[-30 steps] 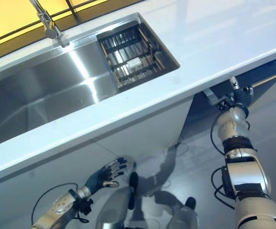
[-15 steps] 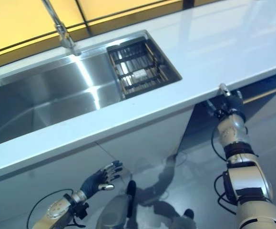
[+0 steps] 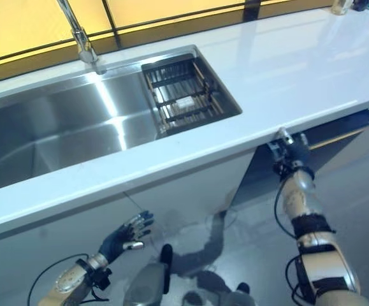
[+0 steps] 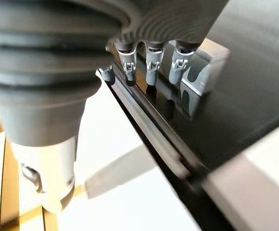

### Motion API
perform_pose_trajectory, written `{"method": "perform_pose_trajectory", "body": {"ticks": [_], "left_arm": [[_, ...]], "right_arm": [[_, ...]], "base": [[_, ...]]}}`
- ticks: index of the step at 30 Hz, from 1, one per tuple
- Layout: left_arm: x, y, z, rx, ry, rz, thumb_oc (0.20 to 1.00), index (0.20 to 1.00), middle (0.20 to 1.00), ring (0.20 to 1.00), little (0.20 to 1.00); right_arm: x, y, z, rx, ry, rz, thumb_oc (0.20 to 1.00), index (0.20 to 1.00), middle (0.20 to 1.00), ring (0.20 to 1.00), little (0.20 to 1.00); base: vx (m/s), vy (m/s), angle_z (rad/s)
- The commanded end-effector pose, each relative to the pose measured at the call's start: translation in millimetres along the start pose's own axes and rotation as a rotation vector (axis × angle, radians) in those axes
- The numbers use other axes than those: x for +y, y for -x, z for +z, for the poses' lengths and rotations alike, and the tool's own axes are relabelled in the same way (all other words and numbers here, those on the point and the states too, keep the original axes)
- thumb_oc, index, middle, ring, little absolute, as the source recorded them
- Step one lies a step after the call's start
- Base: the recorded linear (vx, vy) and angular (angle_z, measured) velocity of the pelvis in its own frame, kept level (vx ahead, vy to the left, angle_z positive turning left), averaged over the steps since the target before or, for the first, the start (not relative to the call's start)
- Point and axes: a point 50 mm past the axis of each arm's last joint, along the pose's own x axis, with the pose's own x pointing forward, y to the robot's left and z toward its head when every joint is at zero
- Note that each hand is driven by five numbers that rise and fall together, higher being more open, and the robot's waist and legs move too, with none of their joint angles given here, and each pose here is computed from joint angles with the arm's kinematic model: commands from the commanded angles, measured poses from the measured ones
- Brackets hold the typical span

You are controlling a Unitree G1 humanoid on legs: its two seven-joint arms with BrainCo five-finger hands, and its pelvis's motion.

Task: Pick up plates and place into dishwasher.

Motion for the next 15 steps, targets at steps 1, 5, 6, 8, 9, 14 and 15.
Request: {"method": "perform_pose_trajectory", "body": {"ticks": [1, 5, 6, 8, 9, 14, 15], "left_arm": [[2, 4, 12, -0.105, -0.007, 0.028, 1.000, 1.000, 1.000, 1.000, 1.000], [8, 5, 14, -0.143, 0.007, 0.130, 1.000, 1.000, 1.000, 1.000, 1.000], [9, 5, 14, -0.152, 0.013, 0.143, 1.000, 1.000, 1.000, 1.000, 1.000], [9, 5, 15, -0.173, 0.016, 0.160, 1.000, 1.000, 1.000, 1.000, 1.000], [9, 6, 15, -0.179, 0.010, 0.167, 1.000, 1.000, 1.000, 1.000, 1.000], [12, 8, 17, -0.206, 0.000, 0.212, 1.000, 1.000, 1.000, 1.000, 1.000], [13, 7, 18, -0.214, 0.000, 0.222, 1.000, 1.000, 1.000, 1.000, 1.000]], "right_arm": [[48, 7, 41, -0.281, 0.031, 0.225, 1.000, 1.000, 1.000, 1.000, 1.000], [30, 24, 28, -0.285, 0.030, 0.192, 1.000, 1.000, 1.000, 1.000, 1.000], [25, 29, 22, -0.274, 0.028, 0.186, 1.000, 1.000, 1.000, 1.000, 1.000], [15, 36, 13, -0.252, 0.034, 0.174, 1.000, 1.000, 1.000, 1.000, 1.000], [10, 40, 9, -0.237, 0.037, 0.169, 1.000, 1.000, 1.000, 1.000, 1.000], [-4, 70, -21, -0.168, 0.045, 0.187, 1.000, 1.000, 1.000, 1.000, 1.000], [-3, 75, -25, -0.158, 0.046, 0.197, 1.000, 1.000, 1.000, 1.000, 1.000]], "base": [[0.01, 0.004, -0.11], [-0.02, 0.000, -0.09], [-0.03, -0.003, -0.15], [-0.03, -0.001, -0.09], [-0.04, 0.002, -0.10], [-0.03, 0.015, -0.16], [-0.03, 0.021, -0.09]]}}
